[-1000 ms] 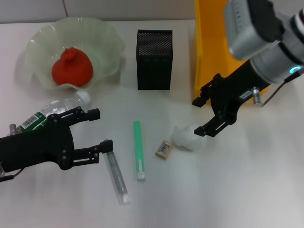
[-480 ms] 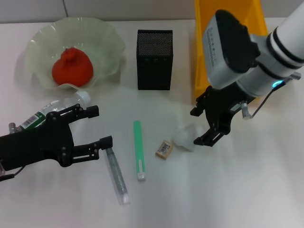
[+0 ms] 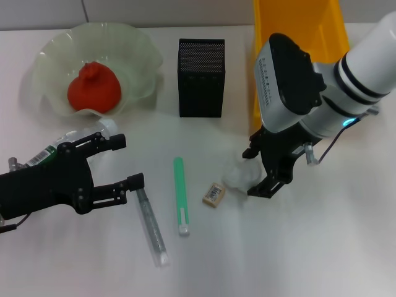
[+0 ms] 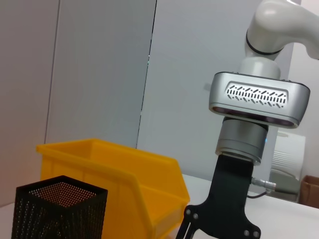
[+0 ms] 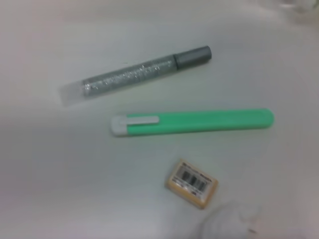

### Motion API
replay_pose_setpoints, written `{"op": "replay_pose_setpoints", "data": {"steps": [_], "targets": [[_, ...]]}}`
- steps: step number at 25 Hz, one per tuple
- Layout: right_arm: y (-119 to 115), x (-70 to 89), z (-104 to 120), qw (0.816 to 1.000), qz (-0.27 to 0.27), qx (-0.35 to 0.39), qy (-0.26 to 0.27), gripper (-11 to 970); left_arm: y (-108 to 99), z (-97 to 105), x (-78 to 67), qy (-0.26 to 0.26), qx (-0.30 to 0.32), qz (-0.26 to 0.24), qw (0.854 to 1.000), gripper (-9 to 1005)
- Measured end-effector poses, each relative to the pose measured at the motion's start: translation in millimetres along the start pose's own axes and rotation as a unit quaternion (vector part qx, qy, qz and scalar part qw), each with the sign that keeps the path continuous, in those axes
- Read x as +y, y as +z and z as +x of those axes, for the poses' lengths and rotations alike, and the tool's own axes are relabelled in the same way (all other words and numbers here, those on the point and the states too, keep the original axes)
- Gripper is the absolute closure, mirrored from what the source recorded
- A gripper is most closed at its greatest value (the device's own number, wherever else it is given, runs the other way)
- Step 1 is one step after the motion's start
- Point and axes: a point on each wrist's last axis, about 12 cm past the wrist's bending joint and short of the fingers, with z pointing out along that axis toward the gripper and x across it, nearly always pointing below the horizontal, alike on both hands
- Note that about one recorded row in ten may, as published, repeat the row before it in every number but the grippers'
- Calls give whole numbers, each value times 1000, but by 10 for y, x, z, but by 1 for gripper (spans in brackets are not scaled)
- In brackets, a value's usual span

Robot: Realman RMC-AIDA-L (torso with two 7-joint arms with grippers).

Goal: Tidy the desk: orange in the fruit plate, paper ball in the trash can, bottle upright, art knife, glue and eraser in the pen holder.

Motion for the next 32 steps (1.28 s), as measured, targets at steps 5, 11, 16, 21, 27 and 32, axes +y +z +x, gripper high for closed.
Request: {"op": "replay_pose_setpoints", "data": {"steps": [5, 11, 16, 21, 27, 32], "targets": [[27, 10, -2, 1000, -4, 1, -6, 200, -13, -3, 4, 0, 0, -1, 1000, 142], [38, 1, 11, 1000, -2, 0, 5, 243, -20, -11, 11, 1, 1, 0, 1000, 141], [-77, -4, 46, 999, -8, -28, 33, 402, -21, -21, 20, 3, 1, 1, 1000, 142], [-330, -1, 238, 989, -7, -121, 86, 401, -27, -32, 30, 5, -2, -2, 1000, 142], [-484, 164, 595, 959, -2, -263, 107, 400, -24, -38, 40, 7, -1, -3, 1000, 142], [-315, 439, 870, 921, 16, -374, 108, 399, -8, -42, 37, 7, -3, -1, 1000, 141]]}}
